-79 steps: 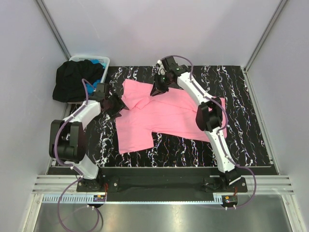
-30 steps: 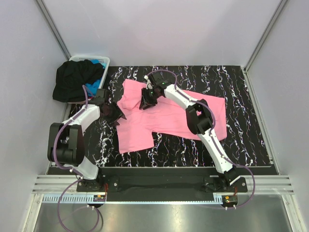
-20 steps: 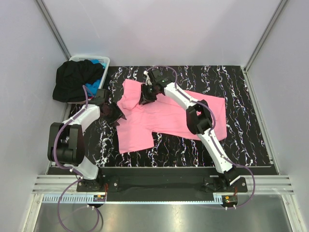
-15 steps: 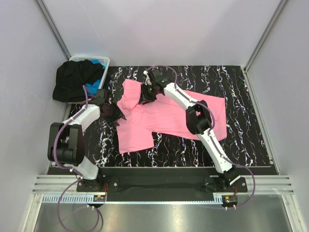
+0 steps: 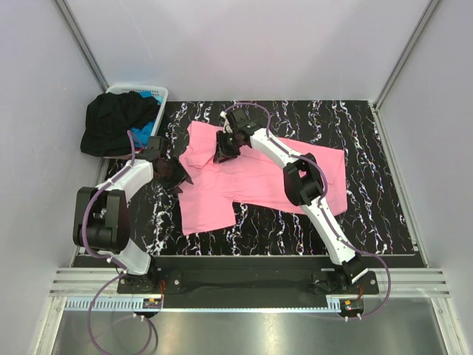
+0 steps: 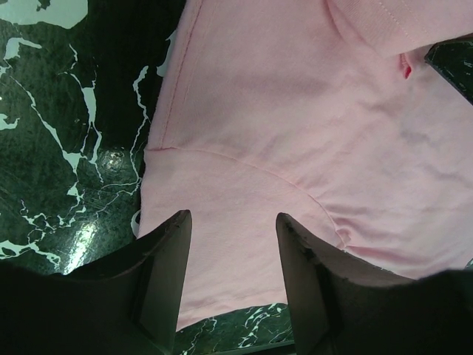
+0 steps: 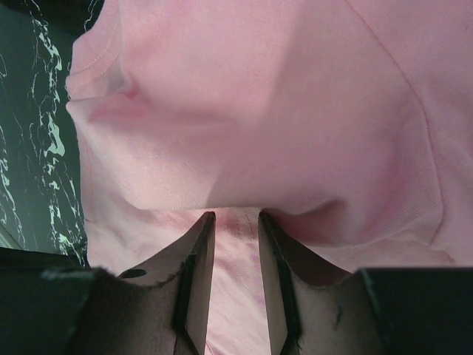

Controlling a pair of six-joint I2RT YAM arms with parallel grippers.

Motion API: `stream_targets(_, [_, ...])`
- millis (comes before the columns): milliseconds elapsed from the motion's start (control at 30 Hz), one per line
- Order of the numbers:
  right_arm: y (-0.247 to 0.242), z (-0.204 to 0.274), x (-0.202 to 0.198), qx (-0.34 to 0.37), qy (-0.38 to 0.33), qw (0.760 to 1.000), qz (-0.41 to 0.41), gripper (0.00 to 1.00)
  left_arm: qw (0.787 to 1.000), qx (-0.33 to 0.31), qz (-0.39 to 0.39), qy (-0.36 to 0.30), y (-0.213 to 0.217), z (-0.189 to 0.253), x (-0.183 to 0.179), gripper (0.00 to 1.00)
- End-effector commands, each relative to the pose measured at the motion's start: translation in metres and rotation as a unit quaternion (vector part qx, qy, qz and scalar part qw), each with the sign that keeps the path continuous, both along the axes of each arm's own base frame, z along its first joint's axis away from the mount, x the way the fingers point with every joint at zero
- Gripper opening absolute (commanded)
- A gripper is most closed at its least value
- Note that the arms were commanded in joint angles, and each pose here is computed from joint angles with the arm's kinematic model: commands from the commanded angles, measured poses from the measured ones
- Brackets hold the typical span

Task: Fold and stack the t-shirts
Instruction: Fold the tshirt

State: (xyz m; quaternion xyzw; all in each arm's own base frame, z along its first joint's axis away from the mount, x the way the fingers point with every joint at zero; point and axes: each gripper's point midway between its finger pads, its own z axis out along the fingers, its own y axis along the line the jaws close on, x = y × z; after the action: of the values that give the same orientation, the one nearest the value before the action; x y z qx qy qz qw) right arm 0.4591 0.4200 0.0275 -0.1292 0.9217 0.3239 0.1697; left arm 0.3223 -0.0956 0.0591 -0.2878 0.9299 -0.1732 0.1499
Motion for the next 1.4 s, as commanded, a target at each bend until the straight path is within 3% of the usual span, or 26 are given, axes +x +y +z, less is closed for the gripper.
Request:
stream_targets(0, [-0.003,0.021,-0.001,-0.010,-0.017,1.000,-0.007,0.38,1.000,0.008,-0.002,-0.016,0.004,0.007,0.011,0.54])
stream_targets(233, [-0.008,0.026,-0.007,-0.032,-0.029,0.999,-0.006,0.38,1.000,0.010,-0.003,-0.013,0.004,0.005,0.011,0.54])
stream_targets(500, [-0.007,-0.004,-0.011,-0.046,-0.001,0.999,0.007,0.38,1.000,0.008,-0.006,-0.012,0.003,0.004,0.011,0.54])
stream_targets(633, [-0.004,-0.011,-0.015,-0.041,0.010,0.999,0.016,0.20,1.000,0.010,-0.005,-0.010,0.004,0.003,0.010,0.54])
stream_targets(700, [-0.004,-0.015,-0.018,-0.040,0.018,0.999,0.018,0.18,1.000,0.010,-0.004,-0.009,0.004,0.002,0.010,0.54])
stream_targets(867, [-0.004,-0.017,-0.021,-0.041,0.023,0.999,0.023,0.00,1.000,0.009,-0.005,-0.008,0.004,0.002,0.011,0.54])
stream_targets(1033, [-0.002,-0.008,-0.019,-0.034,0.013,0.999,0.028,0.01,1.000,0.008,-0.005,-0.008,0.003,0.002,0.012,0.54])
stream_targets(1200, [-0.001,0.013,-0.014,-0.036,-0.015,0.999,0.022,0.26,1.000,0.008,-0.005,-0.010,0.003,0.003,0.013,0.54])
stream_targets(1367, [-0.005,0.031,-0.008,-0.042,-0.038,0.998,0.010,0.29,1.000,0.007,-0.005,-0.009,0.002,0.002,0.013,0.54])
